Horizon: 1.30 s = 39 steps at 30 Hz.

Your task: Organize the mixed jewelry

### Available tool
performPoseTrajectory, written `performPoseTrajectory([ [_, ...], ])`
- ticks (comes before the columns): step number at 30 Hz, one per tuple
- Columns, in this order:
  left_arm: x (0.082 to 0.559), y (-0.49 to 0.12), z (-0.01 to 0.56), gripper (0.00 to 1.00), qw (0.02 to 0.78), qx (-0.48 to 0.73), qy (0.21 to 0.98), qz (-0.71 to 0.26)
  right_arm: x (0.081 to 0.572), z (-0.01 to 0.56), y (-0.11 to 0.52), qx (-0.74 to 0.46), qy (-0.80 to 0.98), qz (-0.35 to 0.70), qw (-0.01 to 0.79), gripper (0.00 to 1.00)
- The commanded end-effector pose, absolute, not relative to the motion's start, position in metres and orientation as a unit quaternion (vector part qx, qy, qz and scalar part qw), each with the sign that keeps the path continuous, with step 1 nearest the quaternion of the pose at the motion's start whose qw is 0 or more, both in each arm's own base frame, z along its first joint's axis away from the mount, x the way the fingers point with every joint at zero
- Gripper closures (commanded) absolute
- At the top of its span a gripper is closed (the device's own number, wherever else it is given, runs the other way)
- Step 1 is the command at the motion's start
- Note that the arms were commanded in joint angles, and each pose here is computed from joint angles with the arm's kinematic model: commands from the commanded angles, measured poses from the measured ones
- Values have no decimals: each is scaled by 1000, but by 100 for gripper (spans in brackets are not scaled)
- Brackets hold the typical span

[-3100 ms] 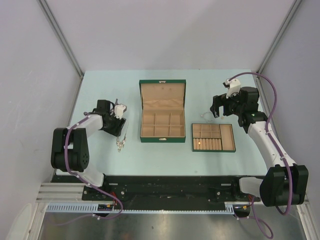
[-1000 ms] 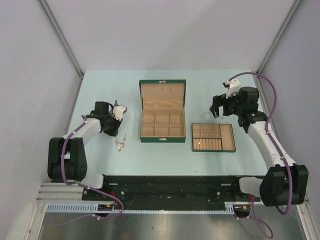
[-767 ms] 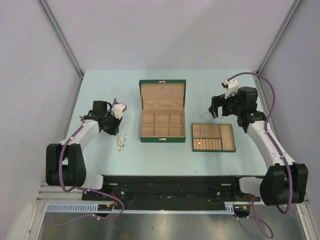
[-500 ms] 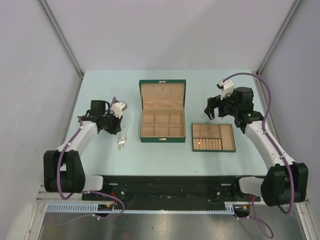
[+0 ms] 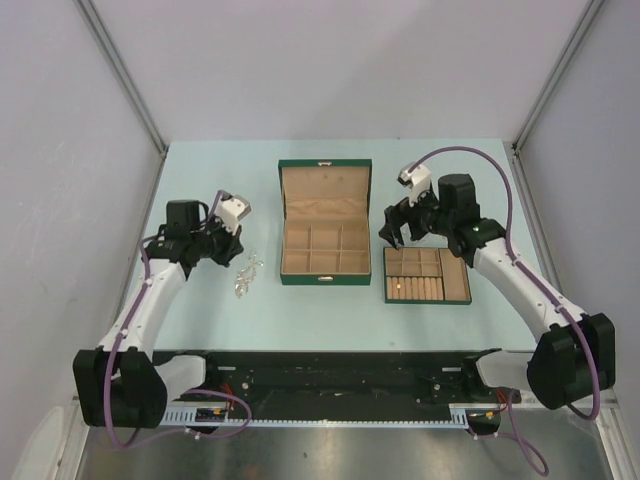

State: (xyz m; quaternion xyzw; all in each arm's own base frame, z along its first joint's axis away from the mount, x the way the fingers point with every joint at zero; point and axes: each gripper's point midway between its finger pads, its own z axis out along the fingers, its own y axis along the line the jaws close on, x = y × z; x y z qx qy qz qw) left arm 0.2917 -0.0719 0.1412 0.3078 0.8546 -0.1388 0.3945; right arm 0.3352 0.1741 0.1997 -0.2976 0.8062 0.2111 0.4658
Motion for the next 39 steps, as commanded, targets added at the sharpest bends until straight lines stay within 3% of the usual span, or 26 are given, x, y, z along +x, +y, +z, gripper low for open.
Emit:
performPoseTrajectory([
  [1, 297, -71, 147, 100, 403, 326, 845, -132, 342, 208, 185, -316, 797, 206, 471, 0],
  [5, 301, -68, 123, 88, 373, 323, 860, -129, 342, 200, 186, -318, 803, 206, 461, 0],
  [8, 305, -64, 106, 70, 352, 329, 869, -115, 342, 198, 185, -317, 805, 203, 458, 0],
  [13, 310, -62, 82, 59, 319, 337, 880, -101, 342, 194, 185, -318, 808, 202, 453, 0],
  [23, 318, -50, 44, 56, 274, 346, 895, -67, 343, 192, 181, -316, 811, 197, 450, 0],
  [39, 319, -55, 32, 55, 256, 356, 895, -78, 345, 190, 177, -311, 815, 196, 449, 0],
])
